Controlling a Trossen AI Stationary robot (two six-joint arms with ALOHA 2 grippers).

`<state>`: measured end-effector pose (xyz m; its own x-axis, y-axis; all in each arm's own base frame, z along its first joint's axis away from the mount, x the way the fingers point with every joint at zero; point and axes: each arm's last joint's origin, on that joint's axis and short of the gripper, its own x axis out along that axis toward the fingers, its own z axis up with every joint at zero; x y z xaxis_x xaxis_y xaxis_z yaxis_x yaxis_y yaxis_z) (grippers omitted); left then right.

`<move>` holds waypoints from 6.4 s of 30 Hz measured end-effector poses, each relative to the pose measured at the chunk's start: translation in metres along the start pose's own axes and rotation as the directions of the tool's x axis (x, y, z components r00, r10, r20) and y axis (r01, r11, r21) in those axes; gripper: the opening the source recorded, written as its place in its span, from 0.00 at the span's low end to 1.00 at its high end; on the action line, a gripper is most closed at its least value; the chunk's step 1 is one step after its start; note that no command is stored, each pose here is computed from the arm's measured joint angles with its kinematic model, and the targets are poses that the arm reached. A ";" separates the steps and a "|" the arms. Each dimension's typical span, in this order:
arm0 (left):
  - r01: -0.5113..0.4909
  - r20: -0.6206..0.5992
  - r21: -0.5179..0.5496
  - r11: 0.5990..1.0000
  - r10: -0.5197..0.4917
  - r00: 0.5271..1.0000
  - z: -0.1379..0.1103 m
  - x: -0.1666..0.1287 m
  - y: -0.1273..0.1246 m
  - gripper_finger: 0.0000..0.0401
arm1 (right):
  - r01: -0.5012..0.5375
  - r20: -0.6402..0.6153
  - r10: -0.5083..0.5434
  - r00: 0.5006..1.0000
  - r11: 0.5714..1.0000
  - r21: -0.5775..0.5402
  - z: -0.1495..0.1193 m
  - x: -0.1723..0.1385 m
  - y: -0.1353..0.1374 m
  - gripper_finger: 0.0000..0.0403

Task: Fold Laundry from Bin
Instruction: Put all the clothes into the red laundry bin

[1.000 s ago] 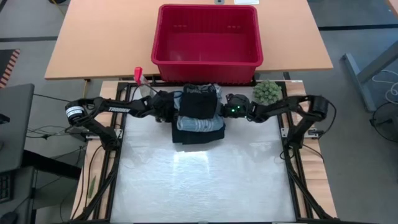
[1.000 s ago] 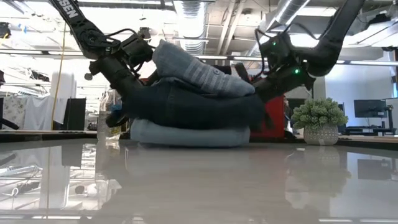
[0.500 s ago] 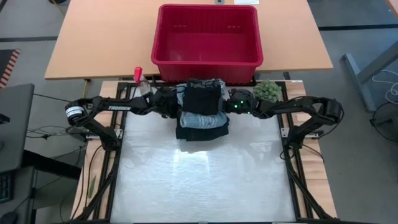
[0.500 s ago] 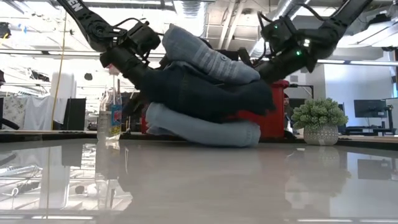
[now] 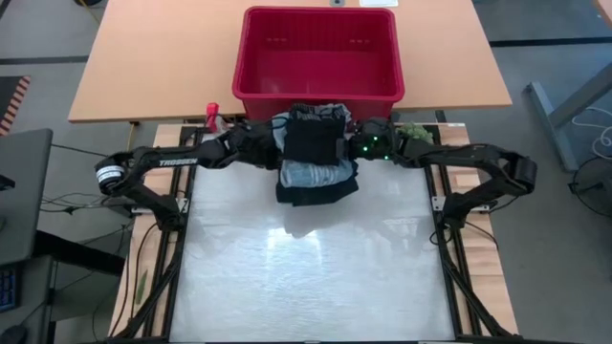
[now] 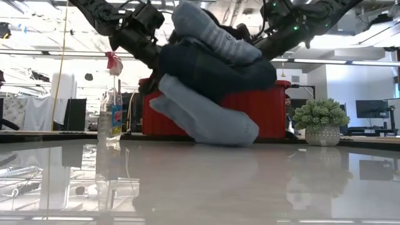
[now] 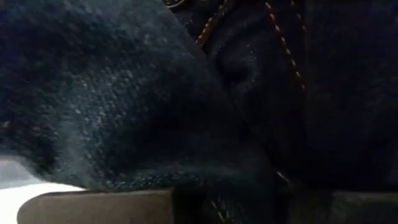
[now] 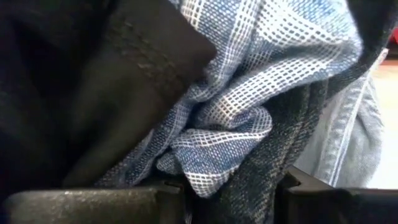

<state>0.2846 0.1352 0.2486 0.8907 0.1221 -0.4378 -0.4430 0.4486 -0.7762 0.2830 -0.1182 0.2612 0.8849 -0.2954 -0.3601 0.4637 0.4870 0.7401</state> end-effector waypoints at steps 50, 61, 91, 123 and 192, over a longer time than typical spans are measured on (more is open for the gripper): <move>0.077 0.335 0.230 0.970 -0.154 0.930 0.246 -0.090 -0.091 0.13 | -0.155 0.310 0.217 0.926 0.965 -0.211 0.251 0.008 0.049 0.32; 0.203 0.461 0.385 0.900 -0.378 0.803 0.302 -0.084 -0.070 0.13 | -0.123 0.384 0.224 0.895 0.955 -0.271 0.314 -0.001 0.041 0.32; -0.096 0.438 0.158 0.983 0.017 0.899 0.327 0.021 0.141 0.46 | 0.341 0.187 -0.340 0.922 0.940 0.028 0.294 0.104 -0.152 0.32; -0.359 0.388 0.798 0.484 0.043 0.921 0.256 -0.023 -0.069 0.61 | 0.430 0.114 -0.429 0.896 0.902 0.016 0.286 0.100 -0.159 0.31; -0.658 0.552 0.349 0.668 0.421 0.720 0.294 0.016 0.036 0.00 | 0.276 0.270 -0.224 0.936 0.946 -0.172 0.308 0.079 -0.109 0.26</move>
<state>0.3124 0.4138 0.3471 0.5109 0.7652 -0.3918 -0.8462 0.5280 -0.0721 0.2895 -0.4479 0.3273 0.7132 -0.6075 -0.3498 0.6900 0.5205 0.5030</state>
